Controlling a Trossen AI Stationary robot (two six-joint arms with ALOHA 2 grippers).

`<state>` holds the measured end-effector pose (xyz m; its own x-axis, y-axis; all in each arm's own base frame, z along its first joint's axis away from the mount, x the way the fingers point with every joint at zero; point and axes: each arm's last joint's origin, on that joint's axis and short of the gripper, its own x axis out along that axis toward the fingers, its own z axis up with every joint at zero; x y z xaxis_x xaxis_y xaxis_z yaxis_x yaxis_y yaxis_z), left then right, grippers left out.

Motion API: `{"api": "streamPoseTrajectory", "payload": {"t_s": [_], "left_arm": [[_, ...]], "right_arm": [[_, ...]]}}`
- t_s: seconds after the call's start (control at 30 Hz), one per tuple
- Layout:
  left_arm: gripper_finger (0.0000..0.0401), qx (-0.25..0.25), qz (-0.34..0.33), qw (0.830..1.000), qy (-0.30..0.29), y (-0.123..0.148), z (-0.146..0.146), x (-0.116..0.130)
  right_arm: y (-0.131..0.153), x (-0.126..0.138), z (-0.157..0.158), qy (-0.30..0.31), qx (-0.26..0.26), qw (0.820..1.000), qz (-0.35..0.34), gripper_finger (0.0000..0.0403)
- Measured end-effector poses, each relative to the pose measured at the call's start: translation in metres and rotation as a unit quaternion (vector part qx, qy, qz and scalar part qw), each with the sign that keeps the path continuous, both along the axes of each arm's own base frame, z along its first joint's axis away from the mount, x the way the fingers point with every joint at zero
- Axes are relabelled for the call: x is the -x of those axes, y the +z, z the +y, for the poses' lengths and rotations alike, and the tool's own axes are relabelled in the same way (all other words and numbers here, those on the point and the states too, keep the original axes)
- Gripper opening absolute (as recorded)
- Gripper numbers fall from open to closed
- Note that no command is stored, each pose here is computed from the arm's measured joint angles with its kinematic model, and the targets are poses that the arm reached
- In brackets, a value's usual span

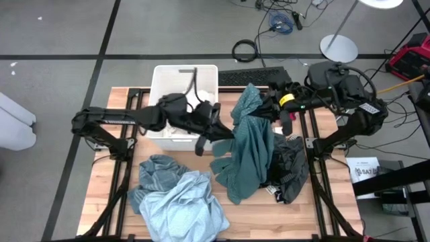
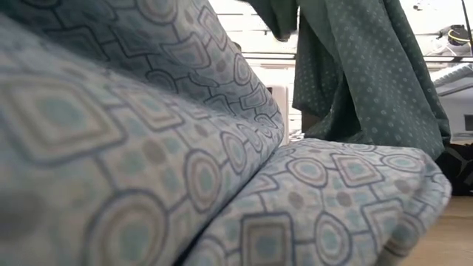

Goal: Sort clothes
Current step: Put the green shirt into the white laundry bin

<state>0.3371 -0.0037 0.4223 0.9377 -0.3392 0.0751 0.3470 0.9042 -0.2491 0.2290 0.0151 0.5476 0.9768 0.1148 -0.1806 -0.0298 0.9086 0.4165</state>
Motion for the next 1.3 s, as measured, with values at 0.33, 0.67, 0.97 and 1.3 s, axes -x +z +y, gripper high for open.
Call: {"api": "streamPoseTrajectory", "payload": {"t_s": [0.33, 0.67, 0.97, 1.3], "left_arm": [[0.0002, -0.036, -0.11, 0.991, -0.066, 0.063, 0.009, 0.072], [0.0001, -0.032, -0.09, 0.995, -0.031, 0.081, 0.013, 0.132], [0.0, -0.02, -0.037, 0.998, 0.04, 0.08, 0.017, 0.171], [0.0, -0.01, 0.029, 0.988, 0.15, 0.069, 0.022, 0.187]], "right_arm": [[-0.015, 0.015, -0.001, -0.008, -0.021, 0.995, 0.099, 0.0009], [-0.035, -0.023, 0.001, -0.005, -0.002, 0.99, 0.144, 0.0084], [-0.088, -0.047, -0.009, -0.032, 0.025, 0.933, 0.357, 0.0214], [-0.163, -0.095, -0.009, 0.013, 0.054, 0.93, 0.362, 0.0214]]}}
